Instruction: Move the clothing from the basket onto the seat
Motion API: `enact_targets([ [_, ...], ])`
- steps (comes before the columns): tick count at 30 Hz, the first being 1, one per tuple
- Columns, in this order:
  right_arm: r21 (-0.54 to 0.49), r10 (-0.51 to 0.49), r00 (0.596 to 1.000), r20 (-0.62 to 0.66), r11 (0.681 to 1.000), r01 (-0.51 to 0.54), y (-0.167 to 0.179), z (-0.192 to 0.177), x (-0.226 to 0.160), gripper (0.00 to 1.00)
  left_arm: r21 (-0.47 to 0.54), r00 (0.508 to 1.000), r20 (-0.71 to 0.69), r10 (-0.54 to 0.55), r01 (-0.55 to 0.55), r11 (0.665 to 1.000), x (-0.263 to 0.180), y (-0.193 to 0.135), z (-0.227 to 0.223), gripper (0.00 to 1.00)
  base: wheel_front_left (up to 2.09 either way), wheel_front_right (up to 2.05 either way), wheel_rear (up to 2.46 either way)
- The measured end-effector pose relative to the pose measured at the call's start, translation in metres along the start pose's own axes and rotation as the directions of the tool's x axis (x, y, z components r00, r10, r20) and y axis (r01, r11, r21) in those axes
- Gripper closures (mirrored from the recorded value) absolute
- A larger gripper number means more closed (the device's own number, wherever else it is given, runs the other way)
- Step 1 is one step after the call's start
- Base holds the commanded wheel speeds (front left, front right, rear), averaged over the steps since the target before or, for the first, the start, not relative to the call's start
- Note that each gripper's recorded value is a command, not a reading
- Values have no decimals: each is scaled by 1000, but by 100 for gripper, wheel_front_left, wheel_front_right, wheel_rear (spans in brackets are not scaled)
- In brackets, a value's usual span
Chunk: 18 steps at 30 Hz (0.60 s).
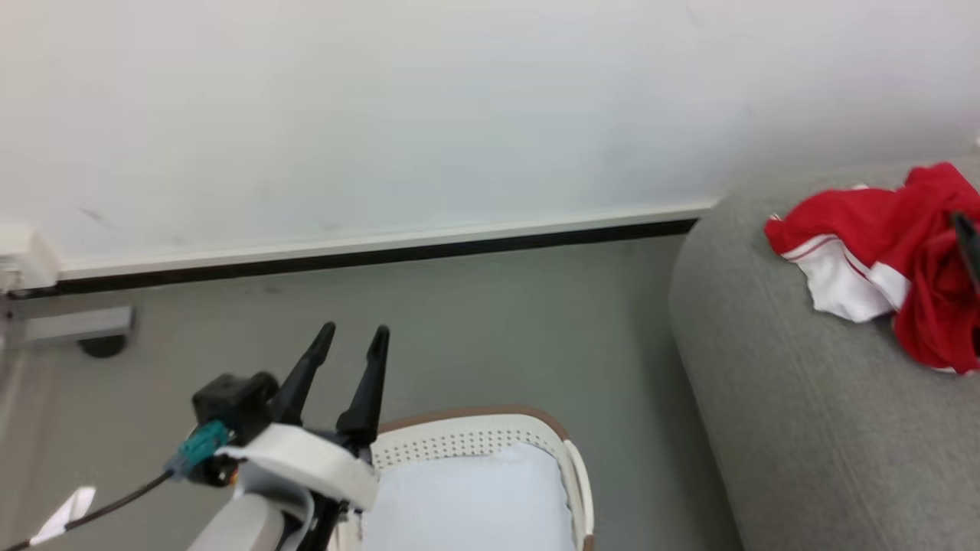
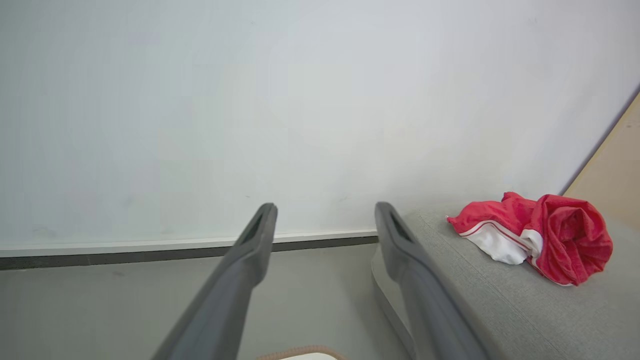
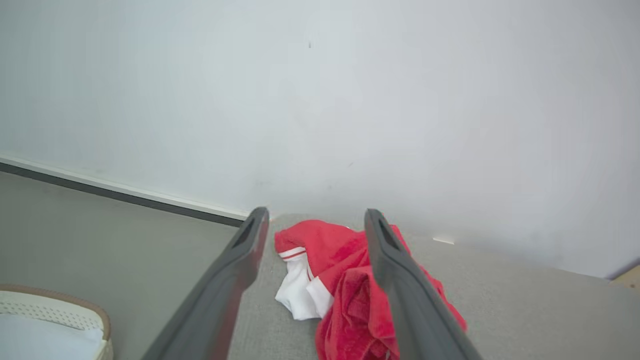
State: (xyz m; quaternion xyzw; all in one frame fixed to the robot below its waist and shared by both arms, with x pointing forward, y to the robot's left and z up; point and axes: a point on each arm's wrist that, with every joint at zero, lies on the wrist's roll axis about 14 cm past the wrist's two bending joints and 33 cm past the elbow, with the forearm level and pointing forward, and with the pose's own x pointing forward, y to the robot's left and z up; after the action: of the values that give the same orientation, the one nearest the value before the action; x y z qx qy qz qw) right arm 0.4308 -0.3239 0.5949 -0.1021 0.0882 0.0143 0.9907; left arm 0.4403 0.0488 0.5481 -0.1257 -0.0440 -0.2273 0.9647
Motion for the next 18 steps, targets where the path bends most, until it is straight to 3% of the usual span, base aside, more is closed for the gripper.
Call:
enact_targets([
  [10,117,100,955,279,984,-137,80,20,-8,0,56,972,64,228,-231,971,-56,58,20,0,0,0,0],
  [18,246,39,927,372,959,-139,116,-7,-25,0,31,939,62,339,-342,939,-84,75,8,0,0,0,0],
])
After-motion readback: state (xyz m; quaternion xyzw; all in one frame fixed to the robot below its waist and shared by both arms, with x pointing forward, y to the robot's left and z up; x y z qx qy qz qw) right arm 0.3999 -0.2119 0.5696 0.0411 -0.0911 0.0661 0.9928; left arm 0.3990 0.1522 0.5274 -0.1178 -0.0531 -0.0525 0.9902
